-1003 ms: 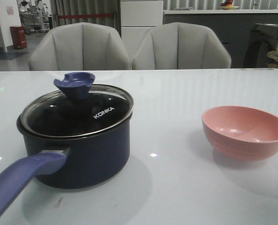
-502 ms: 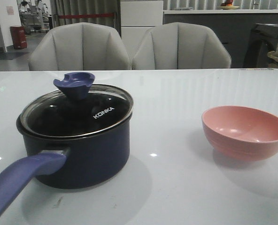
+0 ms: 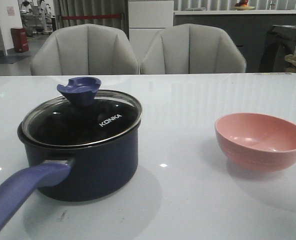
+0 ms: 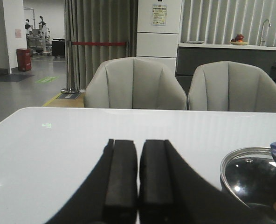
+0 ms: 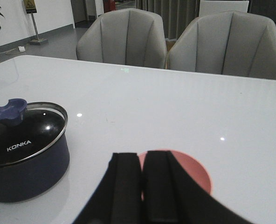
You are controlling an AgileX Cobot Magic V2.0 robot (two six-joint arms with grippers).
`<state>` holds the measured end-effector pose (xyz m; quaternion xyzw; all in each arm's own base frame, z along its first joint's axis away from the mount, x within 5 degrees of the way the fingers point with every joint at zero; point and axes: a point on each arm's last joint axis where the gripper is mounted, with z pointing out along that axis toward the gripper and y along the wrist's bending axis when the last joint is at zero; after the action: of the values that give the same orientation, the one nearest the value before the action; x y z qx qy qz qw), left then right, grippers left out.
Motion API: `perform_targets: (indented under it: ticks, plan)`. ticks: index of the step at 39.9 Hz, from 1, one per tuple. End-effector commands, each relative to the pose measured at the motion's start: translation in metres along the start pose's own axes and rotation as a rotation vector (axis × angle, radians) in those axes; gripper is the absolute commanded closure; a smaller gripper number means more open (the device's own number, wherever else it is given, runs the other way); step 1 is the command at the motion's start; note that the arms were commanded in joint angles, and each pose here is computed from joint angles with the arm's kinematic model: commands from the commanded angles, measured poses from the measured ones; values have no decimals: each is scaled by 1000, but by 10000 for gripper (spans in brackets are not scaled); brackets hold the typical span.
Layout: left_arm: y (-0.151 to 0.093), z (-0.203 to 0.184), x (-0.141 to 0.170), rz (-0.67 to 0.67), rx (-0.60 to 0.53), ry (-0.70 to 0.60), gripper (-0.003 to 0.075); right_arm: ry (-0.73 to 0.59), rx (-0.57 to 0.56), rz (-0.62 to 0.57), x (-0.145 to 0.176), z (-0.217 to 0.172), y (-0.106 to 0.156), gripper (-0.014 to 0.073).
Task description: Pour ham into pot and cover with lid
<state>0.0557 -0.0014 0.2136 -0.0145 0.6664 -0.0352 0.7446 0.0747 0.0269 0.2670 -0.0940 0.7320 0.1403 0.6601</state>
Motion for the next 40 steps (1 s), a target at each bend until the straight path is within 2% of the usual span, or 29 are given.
perform_targets:
  ticks: [1, 34, 40]
  plan:
    - [1, -1, 2, -15, -3, -72, 607, -86, 17, -1, -15, -1, -1, 446]
    - [1, -1, 2, -15, -3, -72, 607, -86, 17, -1, -15, -1, -1, 446]
    - [1, -1, 2, -15, -3, -72, 607, -109, 43, -87, -17, -1, -3, 446]
